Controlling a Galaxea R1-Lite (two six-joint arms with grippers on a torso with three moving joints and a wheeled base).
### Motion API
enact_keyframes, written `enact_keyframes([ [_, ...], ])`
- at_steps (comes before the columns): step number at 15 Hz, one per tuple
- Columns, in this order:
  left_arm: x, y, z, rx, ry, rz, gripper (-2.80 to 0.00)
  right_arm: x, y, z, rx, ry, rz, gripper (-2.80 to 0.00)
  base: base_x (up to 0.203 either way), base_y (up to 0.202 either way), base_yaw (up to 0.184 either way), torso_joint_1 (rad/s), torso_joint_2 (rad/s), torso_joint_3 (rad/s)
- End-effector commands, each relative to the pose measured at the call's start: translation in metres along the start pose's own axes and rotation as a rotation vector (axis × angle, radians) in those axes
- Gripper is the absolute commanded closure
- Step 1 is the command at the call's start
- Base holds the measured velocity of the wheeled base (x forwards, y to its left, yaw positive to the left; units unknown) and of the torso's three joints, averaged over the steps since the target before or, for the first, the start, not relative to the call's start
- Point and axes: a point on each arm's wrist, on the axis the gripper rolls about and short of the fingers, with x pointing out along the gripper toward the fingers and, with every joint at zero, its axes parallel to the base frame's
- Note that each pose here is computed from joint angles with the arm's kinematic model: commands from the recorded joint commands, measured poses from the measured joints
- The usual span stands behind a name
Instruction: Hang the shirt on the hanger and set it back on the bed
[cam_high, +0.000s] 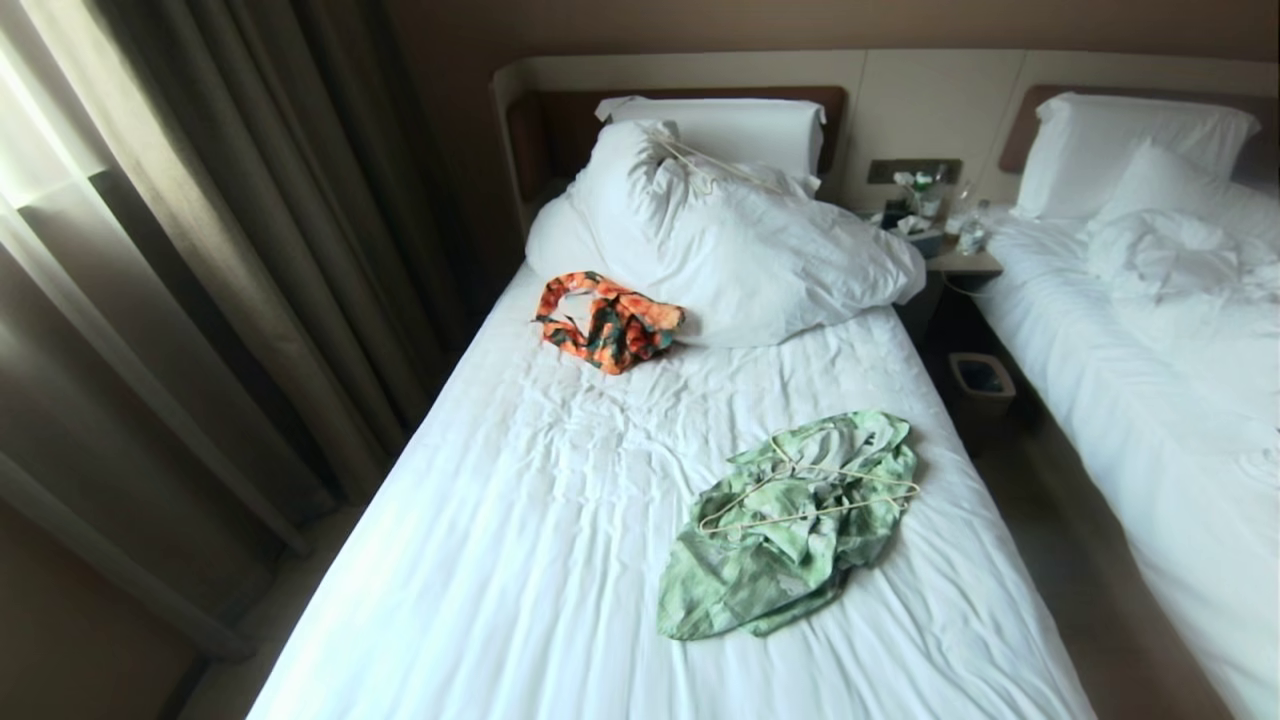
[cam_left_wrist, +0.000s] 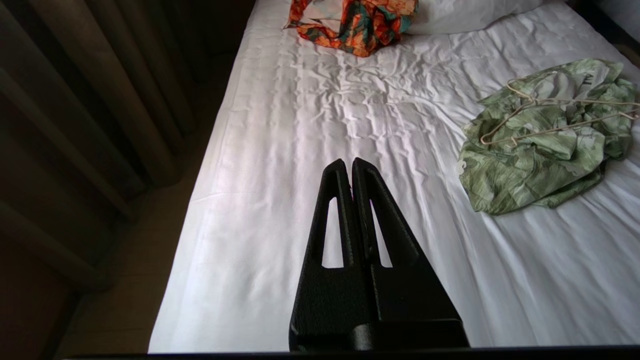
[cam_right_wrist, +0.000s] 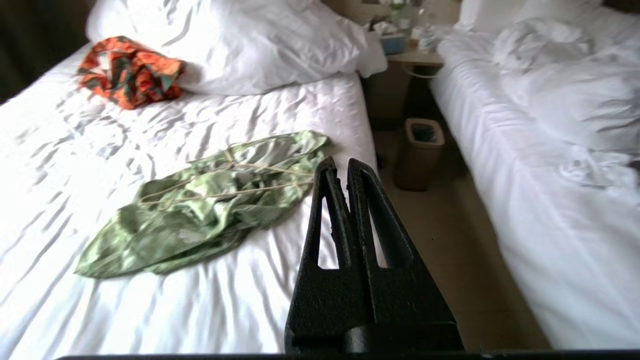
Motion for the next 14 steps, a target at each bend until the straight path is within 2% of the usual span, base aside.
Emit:
enact_keyframes([
  [1, 0.000, 0.000, 0.000, 0.001, -0.002, 0.001, 0.00, 0.000, 0.001, -0.011, 0.035, 0.072, 0.036, 0.00, 0.000, 0.000, 0.000, 0.000, 0.00, 0.000],
  [3, 0.000, 0.000, 0.000, 0.001, -0.002, 0.001, 0.00, -0.002, 0.002, -0.022, 0.024, 0.187, 0.058, 0.00, 0.000, 0.000, 0.000, 0.000, 0.00, 0.000],
  [14, 0.000, 0.000, 0.000, 0.001, -0.002, 0.001, 0.00, -0.001, 0.003, -0.022, 0.031, 0.176, 0.058, 0.00, 0.000, 0.000, 0.000, 0.000, 0.00, 0.000],
])
